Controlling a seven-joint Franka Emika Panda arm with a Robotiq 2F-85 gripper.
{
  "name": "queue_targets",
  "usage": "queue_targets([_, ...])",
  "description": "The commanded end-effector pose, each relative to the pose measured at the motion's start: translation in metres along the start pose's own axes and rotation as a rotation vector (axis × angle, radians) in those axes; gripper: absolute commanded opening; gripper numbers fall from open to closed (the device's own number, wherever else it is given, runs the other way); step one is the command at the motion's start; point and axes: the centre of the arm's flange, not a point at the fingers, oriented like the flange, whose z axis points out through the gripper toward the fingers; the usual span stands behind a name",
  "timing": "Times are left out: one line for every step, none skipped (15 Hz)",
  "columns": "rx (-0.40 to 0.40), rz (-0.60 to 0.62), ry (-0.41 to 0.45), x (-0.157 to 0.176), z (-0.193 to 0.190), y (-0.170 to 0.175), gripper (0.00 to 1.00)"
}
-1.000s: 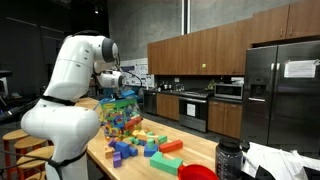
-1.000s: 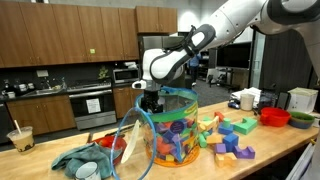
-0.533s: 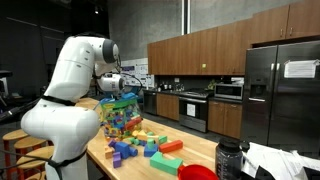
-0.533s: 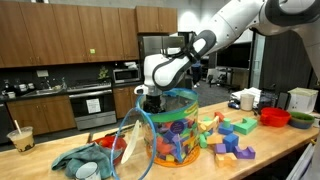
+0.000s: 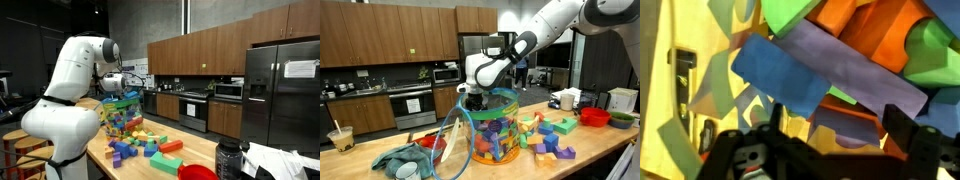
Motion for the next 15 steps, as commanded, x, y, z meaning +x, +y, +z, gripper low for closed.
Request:
queue_targets([-0.033, -0.005, -0.061, -0.023, -0.014, 0.001, 1.00])
queue_targets([-0.037, -0.005, -0.070, -0.027, -0.015, 0.002, 1.00])
queue_targets([-0.044, -0.006, -0.081, -0.030, -0.016, 0.003, 1.00])
queue_targets([-0.049, -0.007, -0.089, -0.033, -0.018, 0.004, 1.00])
queue_targets([-0.052, -0.007, -0.096, -0.036, -0.019, 0.004, 1.00])
queue_targets([-0.052, -0.004, -0.097, -0.037, -0.020, 0.004, 1.00])
queue_targets([-0.044, 0.002, -0.090, -0.038, -0.022, 0.005, 1.00])
queue_targets([-0.033, 0.007, -0.079, -0.038, -0.025, 0.005, 1.00])
queue_targets([-0.016, 0.013, -0.069, -0.037, -0.030, 0.006, 1.00])
queue_targets([0.005, 0.018, -0.061, -0.036, -0.036, 0.007, 1.00])
queue_targets([0.019, 0.027, -0.049, -0.035, -0.042, 0.007, 1.00])
queue_targets([0.028, 0.039, -0.040, -0.034, -0.045, 0.006, 1.00])
queue_targets([0.036, 0.049, -0.030, -0.032, -0.047, 0.005, 1.00])
queue_targets([0.035, 0.062, -0.017, -0.029, -0.047, 0.004, 1.00])
queue_targets([0.030, 0.071, -0.003, -0.026, -0.049, 0.004, 1.00])
